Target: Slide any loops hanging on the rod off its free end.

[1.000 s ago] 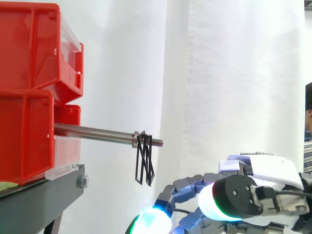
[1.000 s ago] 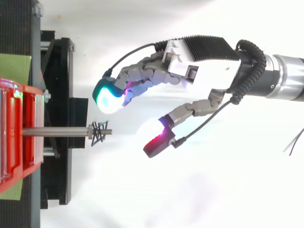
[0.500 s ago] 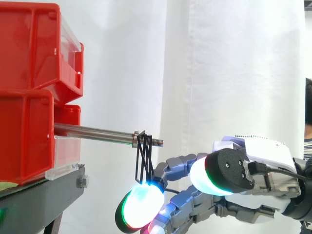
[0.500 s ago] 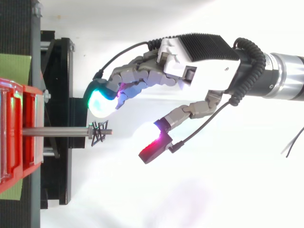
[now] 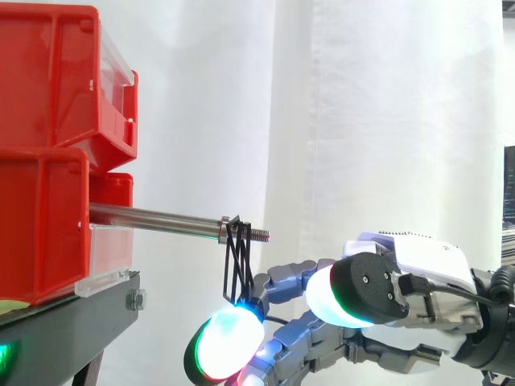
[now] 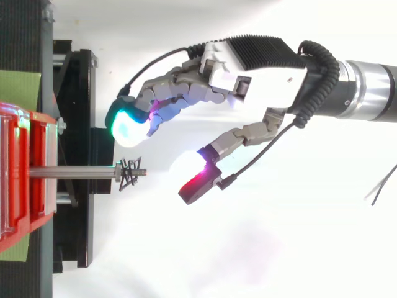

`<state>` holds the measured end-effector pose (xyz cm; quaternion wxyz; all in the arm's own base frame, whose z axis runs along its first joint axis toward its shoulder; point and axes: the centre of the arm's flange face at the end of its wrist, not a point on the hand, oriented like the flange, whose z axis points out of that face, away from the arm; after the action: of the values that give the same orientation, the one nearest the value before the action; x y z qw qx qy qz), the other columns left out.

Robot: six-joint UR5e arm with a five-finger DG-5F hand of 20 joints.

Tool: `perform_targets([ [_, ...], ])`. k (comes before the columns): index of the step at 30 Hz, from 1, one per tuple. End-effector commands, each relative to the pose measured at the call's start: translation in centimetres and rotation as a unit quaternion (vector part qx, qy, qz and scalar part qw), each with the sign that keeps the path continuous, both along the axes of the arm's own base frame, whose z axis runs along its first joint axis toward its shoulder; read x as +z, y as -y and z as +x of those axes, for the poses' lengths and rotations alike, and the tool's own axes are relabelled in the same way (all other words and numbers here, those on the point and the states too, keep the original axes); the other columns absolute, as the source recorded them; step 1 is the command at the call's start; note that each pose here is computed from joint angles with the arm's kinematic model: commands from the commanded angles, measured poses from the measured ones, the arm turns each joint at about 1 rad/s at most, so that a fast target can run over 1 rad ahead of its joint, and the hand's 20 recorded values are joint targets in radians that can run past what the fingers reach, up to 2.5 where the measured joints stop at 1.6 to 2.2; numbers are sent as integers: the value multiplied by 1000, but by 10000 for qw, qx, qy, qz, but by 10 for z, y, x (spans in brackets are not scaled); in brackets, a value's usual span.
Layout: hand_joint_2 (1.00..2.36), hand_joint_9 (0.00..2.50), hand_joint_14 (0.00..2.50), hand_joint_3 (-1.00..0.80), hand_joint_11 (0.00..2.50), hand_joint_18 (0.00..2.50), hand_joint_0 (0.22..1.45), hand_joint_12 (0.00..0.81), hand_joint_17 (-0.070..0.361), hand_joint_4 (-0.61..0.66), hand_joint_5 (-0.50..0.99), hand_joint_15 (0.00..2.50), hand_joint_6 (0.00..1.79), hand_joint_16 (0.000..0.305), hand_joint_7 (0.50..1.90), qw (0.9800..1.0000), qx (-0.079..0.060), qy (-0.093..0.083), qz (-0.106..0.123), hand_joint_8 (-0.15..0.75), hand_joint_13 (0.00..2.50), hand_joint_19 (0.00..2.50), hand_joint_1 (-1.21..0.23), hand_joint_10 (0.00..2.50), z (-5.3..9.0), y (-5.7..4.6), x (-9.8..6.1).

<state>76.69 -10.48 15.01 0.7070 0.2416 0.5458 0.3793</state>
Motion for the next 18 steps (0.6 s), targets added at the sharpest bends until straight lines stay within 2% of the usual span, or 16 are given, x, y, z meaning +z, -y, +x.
perform_targets([
  [1,1004,878,10,-449,326,673,553,381,111,309,-154,270,503,49,866,9999,146,74,-22,318,747,442,-561,9,6,2,9],
  [7,1004,880,10,-446,325,678,555,382,111,314,-152,274,503,49,869,9998,148,129,-40,323,753,439,-562,9,10,3,15],
  [13,1004,887,10,-443,332,683,556,382,111,316,-150,275,503,49,872,9997,178,160,-40,322,754,441,-562,9,12,-5,17],
  [18,1005,893,10,-443,342,687,558,384,110,318,-149,279,503,49,877,9997,192,128,-18,322,756,448,-562,10,11,-7,15],
])
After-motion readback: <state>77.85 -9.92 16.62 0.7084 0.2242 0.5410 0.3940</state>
